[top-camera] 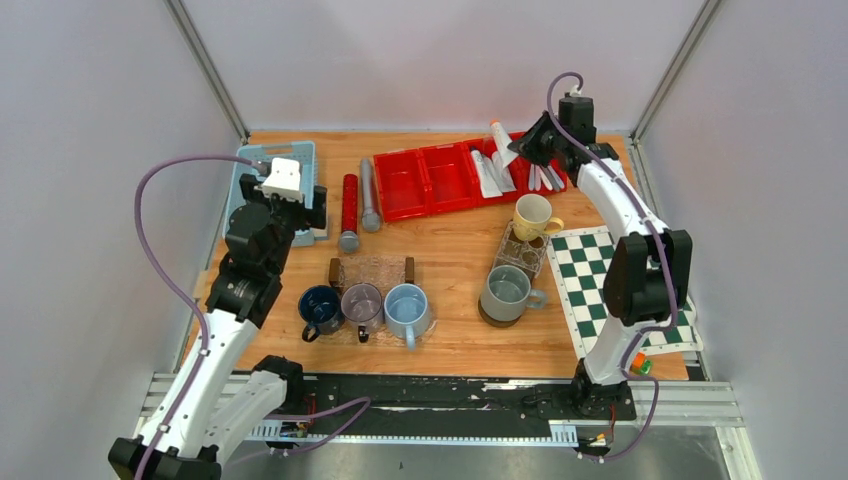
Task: Prepare toiletry sets of a toothbrush and toothpaste on the tray
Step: Pick up the toothpaste from the storage box.
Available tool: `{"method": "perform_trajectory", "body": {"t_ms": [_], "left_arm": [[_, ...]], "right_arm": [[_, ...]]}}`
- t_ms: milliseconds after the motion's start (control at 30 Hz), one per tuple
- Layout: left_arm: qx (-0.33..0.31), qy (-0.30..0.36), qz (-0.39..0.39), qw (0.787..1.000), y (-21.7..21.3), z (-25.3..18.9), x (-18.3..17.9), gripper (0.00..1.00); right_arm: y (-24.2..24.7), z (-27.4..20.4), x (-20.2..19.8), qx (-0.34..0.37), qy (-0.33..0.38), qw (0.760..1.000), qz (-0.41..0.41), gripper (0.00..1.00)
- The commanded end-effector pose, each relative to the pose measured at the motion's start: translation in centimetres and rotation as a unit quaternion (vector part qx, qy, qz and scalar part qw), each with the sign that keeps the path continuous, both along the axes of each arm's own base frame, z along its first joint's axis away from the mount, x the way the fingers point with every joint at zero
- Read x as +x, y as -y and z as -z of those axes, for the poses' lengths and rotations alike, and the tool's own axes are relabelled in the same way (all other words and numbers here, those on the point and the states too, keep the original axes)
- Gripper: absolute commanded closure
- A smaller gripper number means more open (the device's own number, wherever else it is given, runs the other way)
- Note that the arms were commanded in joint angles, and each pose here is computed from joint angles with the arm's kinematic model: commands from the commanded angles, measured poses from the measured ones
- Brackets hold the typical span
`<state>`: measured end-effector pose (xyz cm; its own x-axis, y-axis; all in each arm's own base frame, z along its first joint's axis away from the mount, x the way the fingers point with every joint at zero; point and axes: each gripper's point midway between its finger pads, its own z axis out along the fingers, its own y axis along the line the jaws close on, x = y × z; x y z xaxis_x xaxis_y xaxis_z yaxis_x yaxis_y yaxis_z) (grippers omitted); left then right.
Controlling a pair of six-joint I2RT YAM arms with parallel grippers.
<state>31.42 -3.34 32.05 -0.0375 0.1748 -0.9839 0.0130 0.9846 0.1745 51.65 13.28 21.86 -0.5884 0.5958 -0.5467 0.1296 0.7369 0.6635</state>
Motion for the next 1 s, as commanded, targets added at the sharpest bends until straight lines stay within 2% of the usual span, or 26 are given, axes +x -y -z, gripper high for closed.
{"method": "perform_trajectory", "body": {"t_ms": [0,200,400,633,800,967], "left_arm": [[-0.018,0.012,0.11,0.994,4.0,-1.8,0.0,0.0],[-0.043,-0.006,0.238,0.97,8.8,-1.6,-0.6,0.02],[-0.047,-0.014,0.311,0.949,12.4,-1.7,-1.3,0.06],[0.028,0.004,0.353,0.935,17.0,-1.8,-2.9,0.08],[0.093,0.055,0.365,0.925,20.1,-2.2,-3.6,0.1],[0.127,0.105,0.388,0.907,24.0,-1.4,-4.3,0.11]], "right_arm": [[-1.1,-4.7,-2.3,0.03,0.046,0.998,-0.032,1.0],[-2.0,-6.6,-5.2,0.06,0.037,0.997,-0.045,1.0],[-4.0,-8.0,-8.7,0.074,0.029,0.994,-0.069,1.0],[-6.1,-7.8,-13.0,0.092,-0.004,0.991,-0.095,1.0],[-7.5,-7.7,-15.3,0.09,-0.022,0.989,-0.113,1.0],[-9.1,-6.9,-17.1,0.088,-0.035,0.987,-0.13,1.0]]}}
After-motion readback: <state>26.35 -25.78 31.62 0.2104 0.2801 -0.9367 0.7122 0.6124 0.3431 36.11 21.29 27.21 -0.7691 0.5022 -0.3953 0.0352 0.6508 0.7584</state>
